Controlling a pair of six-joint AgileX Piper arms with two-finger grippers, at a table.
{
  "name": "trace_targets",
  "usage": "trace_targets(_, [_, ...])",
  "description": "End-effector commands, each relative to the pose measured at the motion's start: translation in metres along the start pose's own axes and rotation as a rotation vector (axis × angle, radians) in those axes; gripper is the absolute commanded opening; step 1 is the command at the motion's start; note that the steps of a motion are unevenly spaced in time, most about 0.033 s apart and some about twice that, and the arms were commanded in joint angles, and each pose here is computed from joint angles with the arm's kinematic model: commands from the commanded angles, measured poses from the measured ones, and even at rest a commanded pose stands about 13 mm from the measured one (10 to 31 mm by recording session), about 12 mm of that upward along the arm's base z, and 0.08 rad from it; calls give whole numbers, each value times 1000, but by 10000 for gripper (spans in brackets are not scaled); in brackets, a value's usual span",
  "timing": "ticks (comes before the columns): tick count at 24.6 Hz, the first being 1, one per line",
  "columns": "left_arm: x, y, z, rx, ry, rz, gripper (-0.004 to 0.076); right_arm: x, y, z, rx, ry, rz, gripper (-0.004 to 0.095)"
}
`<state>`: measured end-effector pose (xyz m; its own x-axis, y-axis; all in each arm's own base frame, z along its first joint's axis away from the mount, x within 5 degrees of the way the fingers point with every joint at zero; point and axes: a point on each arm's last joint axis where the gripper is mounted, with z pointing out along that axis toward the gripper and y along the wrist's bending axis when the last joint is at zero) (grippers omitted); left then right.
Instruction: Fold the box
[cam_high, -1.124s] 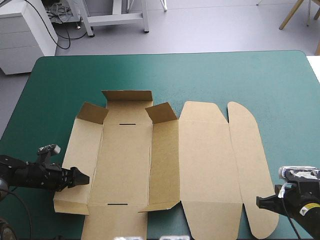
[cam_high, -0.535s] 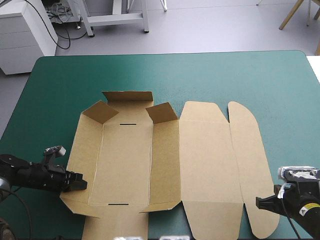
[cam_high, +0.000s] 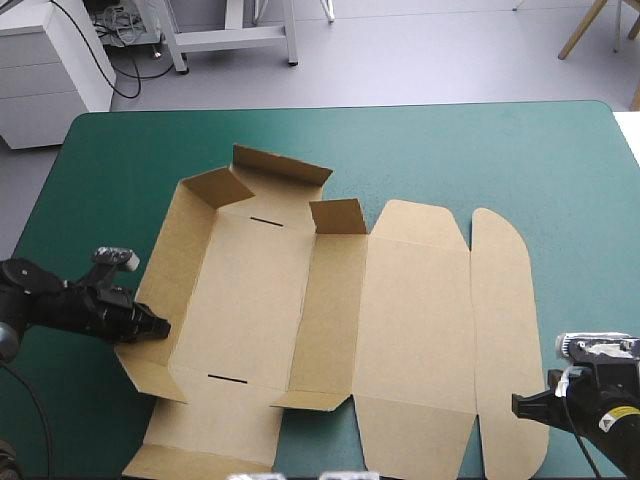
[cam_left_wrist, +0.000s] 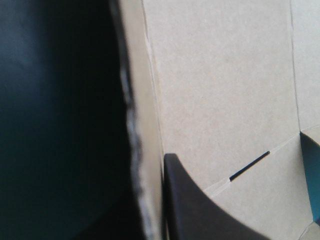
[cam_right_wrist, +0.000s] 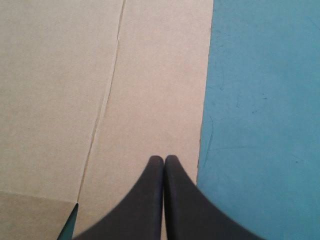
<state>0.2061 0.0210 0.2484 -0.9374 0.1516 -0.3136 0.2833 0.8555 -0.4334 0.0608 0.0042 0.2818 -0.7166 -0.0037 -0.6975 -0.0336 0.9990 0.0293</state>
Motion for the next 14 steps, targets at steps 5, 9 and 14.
trace_targets(5, [-72, -59, -45, -252, -143, 392, -10, -10, 0, -4, -2, -71, -12, -19])
trace_targets(9, [-100, -91, -53, -380, -177, 630, -10, -10, 0, -4, -2, -71, -12, -19])
trace_targets(14, [-131, -142, -50, -553, -402, 953, -10, -10, 0, -4, -2, -71, -12, -19])
